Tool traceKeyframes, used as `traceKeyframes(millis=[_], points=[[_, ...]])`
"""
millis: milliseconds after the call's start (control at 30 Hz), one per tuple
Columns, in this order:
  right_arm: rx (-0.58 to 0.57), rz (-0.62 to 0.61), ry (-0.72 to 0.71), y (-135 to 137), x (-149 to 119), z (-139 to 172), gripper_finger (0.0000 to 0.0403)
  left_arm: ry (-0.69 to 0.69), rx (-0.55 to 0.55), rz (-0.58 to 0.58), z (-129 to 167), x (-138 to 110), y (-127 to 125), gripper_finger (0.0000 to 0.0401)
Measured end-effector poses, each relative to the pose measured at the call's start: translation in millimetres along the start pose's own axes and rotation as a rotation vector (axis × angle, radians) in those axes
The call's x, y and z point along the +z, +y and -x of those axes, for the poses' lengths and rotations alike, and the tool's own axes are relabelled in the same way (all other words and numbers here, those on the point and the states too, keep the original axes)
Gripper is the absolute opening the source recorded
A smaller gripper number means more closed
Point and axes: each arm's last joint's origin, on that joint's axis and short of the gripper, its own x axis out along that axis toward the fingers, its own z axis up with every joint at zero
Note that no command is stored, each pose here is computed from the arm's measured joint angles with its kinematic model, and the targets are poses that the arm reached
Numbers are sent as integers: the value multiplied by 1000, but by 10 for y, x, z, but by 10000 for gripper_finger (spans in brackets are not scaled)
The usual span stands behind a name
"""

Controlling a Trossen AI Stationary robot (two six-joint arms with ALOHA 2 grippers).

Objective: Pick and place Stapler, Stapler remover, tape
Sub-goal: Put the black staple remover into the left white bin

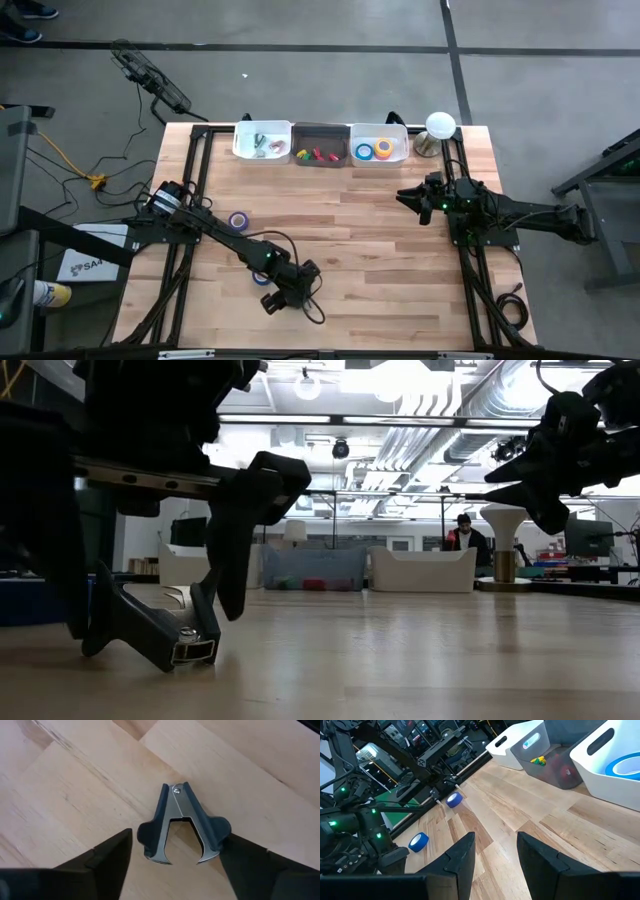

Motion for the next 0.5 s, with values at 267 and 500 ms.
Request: traceKeyframes(millis=[267,500], points=[[0,0,0,0,0,0,138,-1,0,50,0,1,2,183],[0,0,0,0,0,0,138,-13,28,166,31,-16,129,99]])
